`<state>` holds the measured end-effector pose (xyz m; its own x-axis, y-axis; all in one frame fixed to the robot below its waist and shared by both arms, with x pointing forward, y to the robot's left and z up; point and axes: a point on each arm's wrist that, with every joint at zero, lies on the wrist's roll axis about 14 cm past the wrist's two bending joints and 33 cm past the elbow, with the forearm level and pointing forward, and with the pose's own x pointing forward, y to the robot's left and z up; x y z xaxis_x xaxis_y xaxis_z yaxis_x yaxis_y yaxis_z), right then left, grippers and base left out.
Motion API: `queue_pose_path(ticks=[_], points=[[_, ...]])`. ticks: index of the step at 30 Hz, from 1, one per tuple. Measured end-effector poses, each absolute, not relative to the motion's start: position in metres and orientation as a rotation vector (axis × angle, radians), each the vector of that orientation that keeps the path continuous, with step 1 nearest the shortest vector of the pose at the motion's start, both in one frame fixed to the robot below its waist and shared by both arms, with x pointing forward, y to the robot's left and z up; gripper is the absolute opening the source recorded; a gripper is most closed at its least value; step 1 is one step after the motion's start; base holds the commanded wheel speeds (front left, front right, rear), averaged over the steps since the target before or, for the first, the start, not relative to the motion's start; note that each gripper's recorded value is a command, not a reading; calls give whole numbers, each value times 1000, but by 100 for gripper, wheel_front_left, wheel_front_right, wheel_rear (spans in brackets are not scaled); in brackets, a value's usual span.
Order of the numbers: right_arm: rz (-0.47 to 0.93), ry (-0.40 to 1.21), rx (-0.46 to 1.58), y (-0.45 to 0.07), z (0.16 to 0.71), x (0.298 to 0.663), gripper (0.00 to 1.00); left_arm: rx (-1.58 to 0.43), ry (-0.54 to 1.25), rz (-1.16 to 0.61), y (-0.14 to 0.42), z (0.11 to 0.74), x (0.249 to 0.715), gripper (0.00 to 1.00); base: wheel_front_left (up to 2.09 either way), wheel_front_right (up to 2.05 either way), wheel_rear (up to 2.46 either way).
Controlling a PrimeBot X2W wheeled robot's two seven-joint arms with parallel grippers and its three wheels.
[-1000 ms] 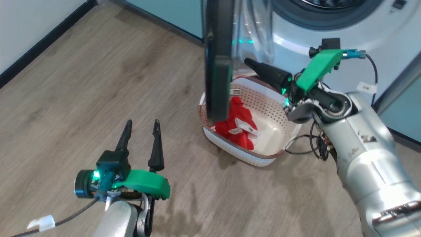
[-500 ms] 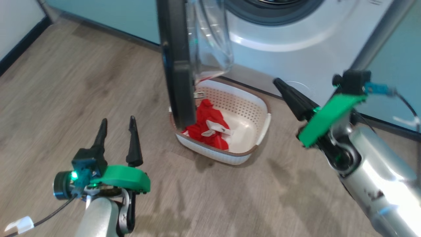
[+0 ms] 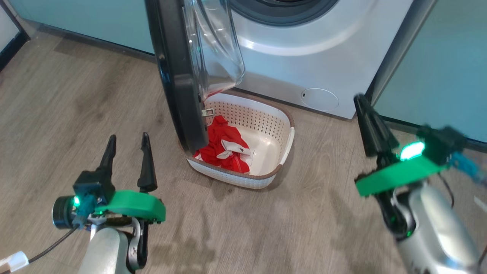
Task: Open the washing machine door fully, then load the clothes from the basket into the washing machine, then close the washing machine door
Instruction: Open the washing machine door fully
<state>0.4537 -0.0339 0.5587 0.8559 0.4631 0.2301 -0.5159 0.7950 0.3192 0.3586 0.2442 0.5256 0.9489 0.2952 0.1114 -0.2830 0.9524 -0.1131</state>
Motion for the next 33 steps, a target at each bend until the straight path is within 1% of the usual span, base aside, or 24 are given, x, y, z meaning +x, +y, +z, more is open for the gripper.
queue_pose_path(ticks=[6,11,12,13,14,33], points=[[456,-118,370,-48,538,435,0,-90,-124,277,240,524,361,100,0,0,0],[420,-115,376,-54,534,433,0,-93,-116,250,232,522,363,100,0,0,0],[416,-115,380,-55,534,433,18,-98,-115,240,229,522,363,100,0,0,0],[411,-119,381,-56,535,433,90,-106,-113,235,229,521,364,100,0,0,0],[407,-118,384,-57,534,433,100,-107,-112,232,228,520,364,100,0,0,0],[399,-119,387,-55,534,434,100,-107,-109,236,229,520,363,100,0,0,0]])
